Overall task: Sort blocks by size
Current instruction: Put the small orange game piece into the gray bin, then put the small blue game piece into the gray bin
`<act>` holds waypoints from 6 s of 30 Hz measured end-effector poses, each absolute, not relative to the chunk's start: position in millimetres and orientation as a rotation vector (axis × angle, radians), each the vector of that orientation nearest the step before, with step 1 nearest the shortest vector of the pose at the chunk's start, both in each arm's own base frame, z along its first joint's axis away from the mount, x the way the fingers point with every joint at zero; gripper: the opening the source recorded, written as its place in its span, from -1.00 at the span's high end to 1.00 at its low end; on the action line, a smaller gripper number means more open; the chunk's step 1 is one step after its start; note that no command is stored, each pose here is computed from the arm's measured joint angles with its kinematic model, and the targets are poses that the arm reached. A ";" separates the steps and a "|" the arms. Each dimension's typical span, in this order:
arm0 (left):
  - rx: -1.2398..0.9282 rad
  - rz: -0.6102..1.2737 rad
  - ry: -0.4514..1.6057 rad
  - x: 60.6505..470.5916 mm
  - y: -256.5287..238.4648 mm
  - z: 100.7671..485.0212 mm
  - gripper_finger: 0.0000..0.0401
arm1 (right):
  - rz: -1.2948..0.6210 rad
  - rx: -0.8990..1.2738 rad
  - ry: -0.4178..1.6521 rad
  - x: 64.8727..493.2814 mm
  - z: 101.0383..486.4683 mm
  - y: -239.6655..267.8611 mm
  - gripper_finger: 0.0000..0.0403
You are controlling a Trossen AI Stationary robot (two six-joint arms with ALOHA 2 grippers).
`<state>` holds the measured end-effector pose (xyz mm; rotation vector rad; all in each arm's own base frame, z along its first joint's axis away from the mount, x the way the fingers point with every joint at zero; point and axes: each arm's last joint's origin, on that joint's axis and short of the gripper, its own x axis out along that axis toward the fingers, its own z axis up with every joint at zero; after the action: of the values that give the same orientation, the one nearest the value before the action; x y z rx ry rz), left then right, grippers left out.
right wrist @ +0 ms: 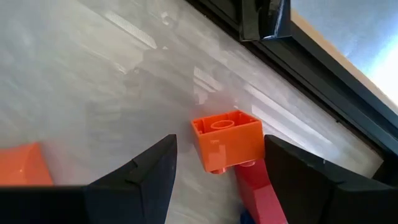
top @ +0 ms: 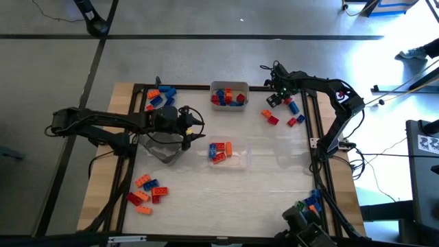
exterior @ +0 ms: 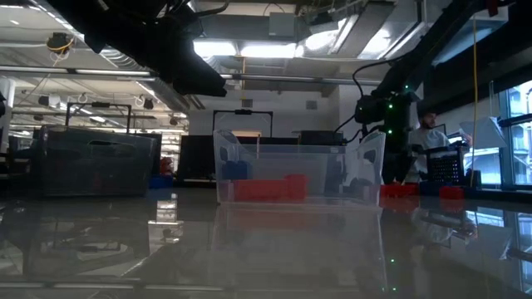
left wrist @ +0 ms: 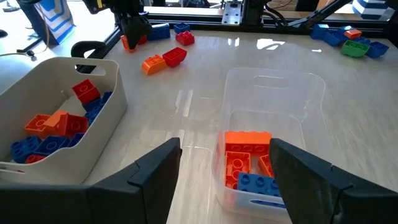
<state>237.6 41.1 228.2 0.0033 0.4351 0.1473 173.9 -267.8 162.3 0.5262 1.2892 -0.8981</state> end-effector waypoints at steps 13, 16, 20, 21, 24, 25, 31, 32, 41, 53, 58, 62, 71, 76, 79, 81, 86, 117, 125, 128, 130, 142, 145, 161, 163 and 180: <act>0.003 0.148 0.435 237.6 41.1 228.2 -0.16 | -0.893 0.522 1.261 170.7 146.2 -261.8 -0.13; 0.003 0.147 0.435 237.6 41.1 228.2 -0.16 | -0.886 0.514 1.252 171.1 145.8 -262.1 0.00; 0.003 0.148 0.435 237.6 41.1 228.2 -0.16 | -0.879 0.494 1.248 171.9 146.1 -262.9 0.24; 0.003 0.148 0.435 237.6 41.1 228.2 -0.16 | -0.885 0.487 1.243 172.0 146.4 -263.6 0.29; 0.003 0.147 0.435 237.6 41.1 228.2 -0.16 | -0.884 0.477 1.246 172.0 146.5 -264.0 0.32; 0.003 0.147 0.435 237.6 41.1 228.2 -0.16 | -0.882 0.473 1.248 172.0 146.5 -264.0 0.32; 0.003 0.147 0.435 237.6 41.1 228.2 -0.16 | -0.880 0.472 1.249 172.0 146.4 -264.0 0.25; 0.003 0.147 0.435 237.6 41.1 228.2 -0.16 | -0.880 0.472 1.249 172.0 146.4 -264.0 0.25; 0.003 0.147 0.435 237.6 41.1 228.2 -0.16 | -0.882 0.456 1.199 170.5 162.7 -260.6 0.29; 0.003 0.148 0.434 237.6 41.1 228.4 -0.16 | -0.775 0.350 0.956 186.4 221.5 -230.6 0.28; 0.004 0.147 0.433 237.7 41.1 228.4 -0.16 | -0.714 0.269 0.856 206.5 237.9 -212.2 0.28; 0.003 0.148 0.432 237.7 41.1 228.5 -0.16 | -0.661 0.214 0.796 223.6 243.0 -200.7 0.28; 0.001 0.148 0.431 237.7 41.1 228.5 -0.16 | -0.571 0.124 0.660 252.3 253.6 -179.9 0.27; 0.000 0.148 0.432 237.7 41.1 228.5 -0.16 | -0.497 0.109 0.570 262.8 260.3 -172.7 0.27; 0.000 0.148 0.432 237.7 41.1 228.5 -0.16 | -0.477 0.100 0.531 267.3 263.0 -170.2 0.27; 0.000 0.148 0.432 237.7 41.1 228.5 -0.16 | -0.472 0.094 0.516 269.9 263.0 -169.8 0.27; 0.000 0.148 0.432 237.7 41.1 228.5 -0.16 | -0.466 0.092 0.501 275.6 257.9 -173.1 0.27; 0.000 0.148 0.433 237.7 41.0 228.4 -0.16 | -0.590 0.019 0.517 296.0 225.2 -191.9 -0.17; -0.008 0.149 0.441 237.3 41.0 227.6 -0.16 | -0.694 -0.015 0.732 258.2 280.9 -172.1 -0.21; -0.008 0.149 0.441 237.3 41.0 227.7 -0.16 | -0.751 0.040 0.825 239.4 296.4 -162.4 -0.21; -0.008 0.149 0.440 237.3 41.0 227.7 -0.16 | -0.798 0.081 0.890 227.7 298.8 -156.2 -0.21; 0.014 0.143 0.442 237.4 40.6 227.7 -0.16 | -1.046 0.307 1.339 193.4 266.6 -149.9 -0.21; 0.014 0.143 0.442 237.4 40.6 227.7 -0.16 | -1.086 0.378 1.438 188.0 255.7 -157.0 -0.21; 0.015 0.142 0.447 237.2 40.6 227.2 -0.16 | -1.077 0.579 1.758 171.5 198.5 -168.9 0.45; 0.015 0.142 0.447 237.2 40.6 227.2 -0.16 | -1.074 0.582 1.777 168.9 192.6 -167.1 0.58; 0.011 0.143 0.442 237.4 40.5 227.7 -0.16 | -1.137 0.673 1.682 146.5 166.2 -184.2 0.92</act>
<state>237.4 40.5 227.7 0.0110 0.4421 0.1431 146.5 -184.2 166.2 0.6728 1.6823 -1.1366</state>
